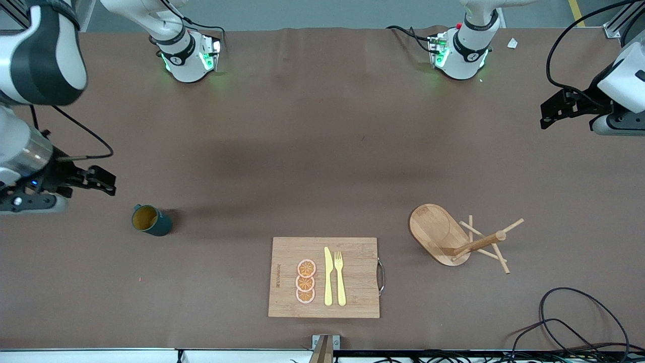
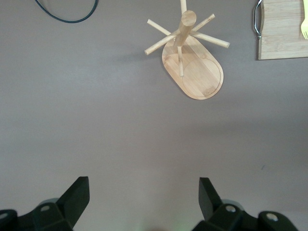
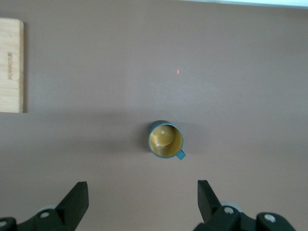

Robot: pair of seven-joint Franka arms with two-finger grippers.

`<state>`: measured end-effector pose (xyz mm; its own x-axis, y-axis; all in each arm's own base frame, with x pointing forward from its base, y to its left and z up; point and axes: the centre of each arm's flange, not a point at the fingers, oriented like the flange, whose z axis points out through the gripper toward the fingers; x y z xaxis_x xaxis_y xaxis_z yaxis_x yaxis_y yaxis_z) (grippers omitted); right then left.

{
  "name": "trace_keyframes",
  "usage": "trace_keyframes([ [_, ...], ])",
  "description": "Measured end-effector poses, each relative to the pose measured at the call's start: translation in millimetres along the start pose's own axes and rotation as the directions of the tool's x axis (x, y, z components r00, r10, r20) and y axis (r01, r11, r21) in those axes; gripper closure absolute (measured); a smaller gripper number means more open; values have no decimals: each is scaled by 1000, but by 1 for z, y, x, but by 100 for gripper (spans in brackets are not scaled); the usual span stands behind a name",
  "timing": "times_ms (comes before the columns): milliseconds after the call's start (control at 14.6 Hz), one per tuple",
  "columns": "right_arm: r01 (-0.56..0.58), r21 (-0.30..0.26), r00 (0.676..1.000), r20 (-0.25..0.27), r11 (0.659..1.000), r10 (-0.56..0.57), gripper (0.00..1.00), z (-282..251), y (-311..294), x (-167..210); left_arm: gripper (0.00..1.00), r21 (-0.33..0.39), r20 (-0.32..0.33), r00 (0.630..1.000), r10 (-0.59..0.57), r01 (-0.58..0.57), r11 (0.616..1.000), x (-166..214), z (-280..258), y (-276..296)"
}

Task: Pass cup and hang on rack
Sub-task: 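Lower the right gripper and grasp the teal mug rim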

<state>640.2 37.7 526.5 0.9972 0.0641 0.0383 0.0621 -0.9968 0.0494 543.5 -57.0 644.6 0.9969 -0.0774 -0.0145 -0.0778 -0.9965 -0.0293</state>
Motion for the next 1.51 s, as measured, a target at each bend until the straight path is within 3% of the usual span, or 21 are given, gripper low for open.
trace_keyframes([
  [206, 15, -4, 999, 49, 1000, -15, 0, 42, -11, 12, 0, 0, 0, 1000, -3, 3, 1000, 0, 0, -2],
  [412, 23, 0, 998, 53, 1000, -23, 0, 61, -19, 19, 0, 0, 1, 1000, -7, 7, 1000, 0, 0, -4],
  [756, -31, 89, 996, 83, 996, 23, 0, 81, -35, 22, 0, 0, 1, 1000, -9, 9, 1000, 0, 0, -5],
  [1511, -139, 62, 980, 155, 988, 129, 0, 195, -37, 17, 0, 0, 2, 1000, 0, 0, 1000, 1, 1, 0],
])
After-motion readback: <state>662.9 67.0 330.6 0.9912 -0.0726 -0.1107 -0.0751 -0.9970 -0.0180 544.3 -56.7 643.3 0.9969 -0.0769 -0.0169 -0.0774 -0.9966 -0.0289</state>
